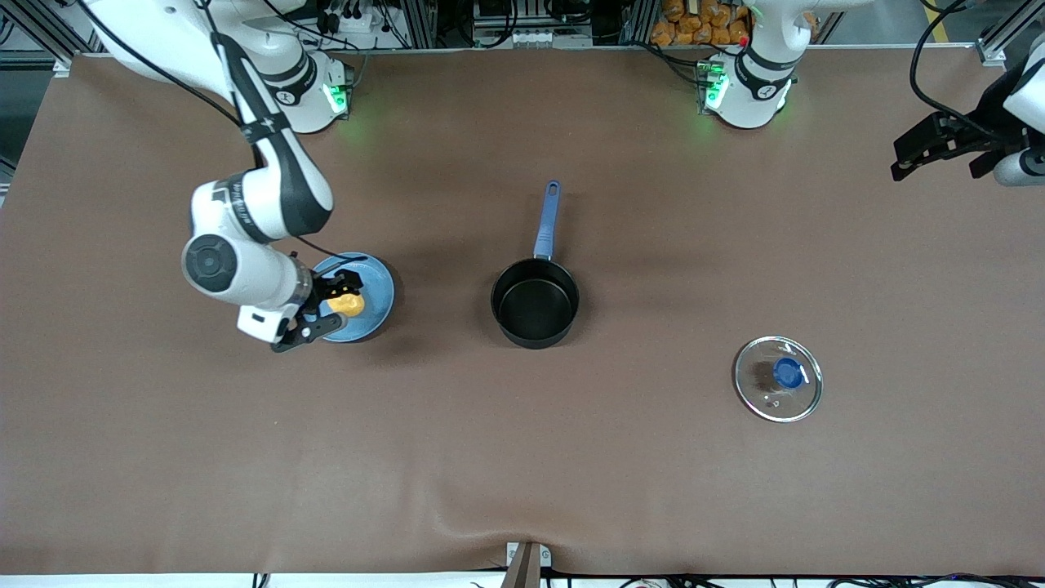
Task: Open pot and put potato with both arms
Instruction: 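Close the right gripper on the yellow potato on the plate, then carry the potato with the right gripper over the saucepan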
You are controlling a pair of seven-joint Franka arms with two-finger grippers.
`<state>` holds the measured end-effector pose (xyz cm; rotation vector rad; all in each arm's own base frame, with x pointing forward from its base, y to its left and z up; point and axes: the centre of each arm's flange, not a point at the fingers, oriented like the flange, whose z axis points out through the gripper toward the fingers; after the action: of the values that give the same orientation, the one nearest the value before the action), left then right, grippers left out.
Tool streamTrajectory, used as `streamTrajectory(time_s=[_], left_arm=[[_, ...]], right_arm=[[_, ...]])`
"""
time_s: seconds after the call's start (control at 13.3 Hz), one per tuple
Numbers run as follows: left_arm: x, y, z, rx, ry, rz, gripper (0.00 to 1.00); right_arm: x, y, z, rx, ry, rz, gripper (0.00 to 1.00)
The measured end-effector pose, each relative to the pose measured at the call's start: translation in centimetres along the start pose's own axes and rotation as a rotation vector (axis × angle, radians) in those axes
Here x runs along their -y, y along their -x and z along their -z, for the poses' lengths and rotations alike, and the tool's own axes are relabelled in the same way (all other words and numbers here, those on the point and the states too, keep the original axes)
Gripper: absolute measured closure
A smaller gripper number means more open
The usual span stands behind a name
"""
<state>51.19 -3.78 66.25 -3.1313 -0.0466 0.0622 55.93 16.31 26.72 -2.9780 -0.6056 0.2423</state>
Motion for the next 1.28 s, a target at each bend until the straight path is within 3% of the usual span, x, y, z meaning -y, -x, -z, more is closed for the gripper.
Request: streamTrajectory(time_s=[0.6,0.98,1.2,1.28], left_arm=[[-1.7,0.4,-1.1,0.025,-0.006,-0.031,0.0],[-1.8,-0.5,-2.0,0.032,-0.006,-0.033,0.0],[-2.2,-1.8,-3.2,0.024,-0.003,-0.04,0.0],[-2.6,-2.1,-3.6,0.02,-0.003,-0.046,0.0]], right_arm=[[-0.5,2.5,-5.5,-0.056,0.043,0.035,0.0],[-1.1,3.5,-7.6,-0.04,0.044,0.023,0.02],[-0.6,3.2,-7.2,-0.046,0.044,0.033,0.32],[-0.2,2.7,-6.5,-0.048,0.043,0.039,0.32]])
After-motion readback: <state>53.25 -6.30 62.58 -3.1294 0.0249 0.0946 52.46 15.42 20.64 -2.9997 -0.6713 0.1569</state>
